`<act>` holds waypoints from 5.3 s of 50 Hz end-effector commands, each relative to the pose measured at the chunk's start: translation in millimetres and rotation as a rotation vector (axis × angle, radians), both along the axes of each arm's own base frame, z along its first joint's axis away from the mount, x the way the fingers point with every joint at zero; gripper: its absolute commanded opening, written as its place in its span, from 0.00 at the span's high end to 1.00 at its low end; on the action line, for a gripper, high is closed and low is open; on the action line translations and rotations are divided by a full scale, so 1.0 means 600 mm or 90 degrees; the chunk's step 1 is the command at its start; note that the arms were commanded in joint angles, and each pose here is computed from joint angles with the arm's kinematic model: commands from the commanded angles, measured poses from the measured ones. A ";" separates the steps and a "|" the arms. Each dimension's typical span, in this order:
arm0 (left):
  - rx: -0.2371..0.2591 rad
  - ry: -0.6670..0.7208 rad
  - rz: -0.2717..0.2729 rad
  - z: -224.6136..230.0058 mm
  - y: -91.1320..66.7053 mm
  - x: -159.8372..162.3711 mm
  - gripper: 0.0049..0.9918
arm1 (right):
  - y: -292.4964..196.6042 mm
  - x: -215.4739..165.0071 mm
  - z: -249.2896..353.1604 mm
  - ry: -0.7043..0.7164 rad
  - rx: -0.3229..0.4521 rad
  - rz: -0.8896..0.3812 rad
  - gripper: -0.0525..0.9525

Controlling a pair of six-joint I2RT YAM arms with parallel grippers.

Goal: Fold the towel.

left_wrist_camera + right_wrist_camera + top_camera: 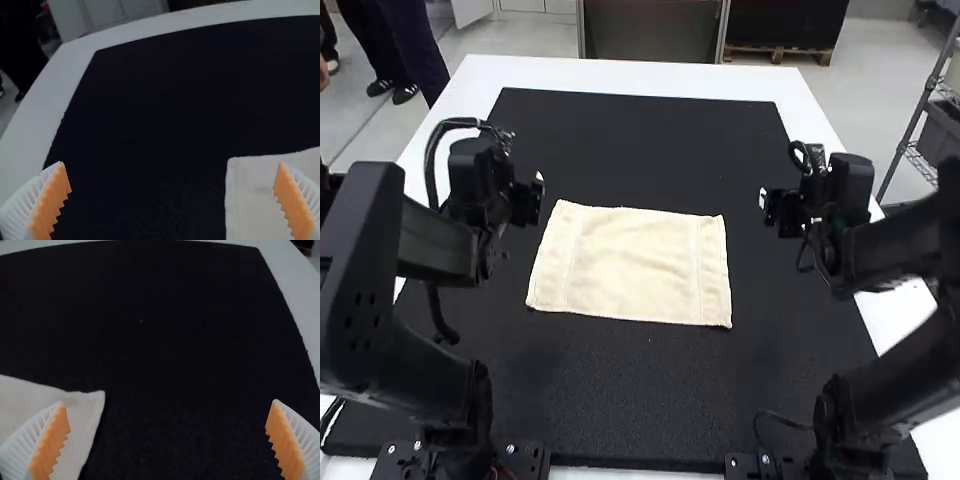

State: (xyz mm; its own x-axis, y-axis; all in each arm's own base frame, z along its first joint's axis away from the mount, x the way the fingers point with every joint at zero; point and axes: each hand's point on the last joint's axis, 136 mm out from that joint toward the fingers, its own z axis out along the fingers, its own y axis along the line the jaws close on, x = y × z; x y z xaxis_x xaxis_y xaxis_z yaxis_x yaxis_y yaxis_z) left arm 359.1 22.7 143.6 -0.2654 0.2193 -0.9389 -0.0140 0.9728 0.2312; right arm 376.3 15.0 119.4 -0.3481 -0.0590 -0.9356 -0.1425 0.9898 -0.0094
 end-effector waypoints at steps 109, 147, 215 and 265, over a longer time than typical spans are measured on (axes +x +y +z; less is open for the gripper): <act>-0.084 0.208 -0.085 -0.210 -0.028 0.222 0.03 | 0.158 0.140 -0.158 0.109 0.044 0.198 0.05; -0.093 0.209 -0.105 -0.227 -0.036 0.247 0.03 | 0.174 0.168 -0.190 0.123 0.046 0.205 0.05; -0.105 0.242 -0.112 -0.258 -0.042 0.232 0.13 | 0.185 0.190 -0.234 0.150 0.063 0.198 0.08; -0.114 0.278 -0.112 -0.287 -0.037 0.217 0.51 | 0.187 0.187 -0.250 0.174 0.117 0.213 0.36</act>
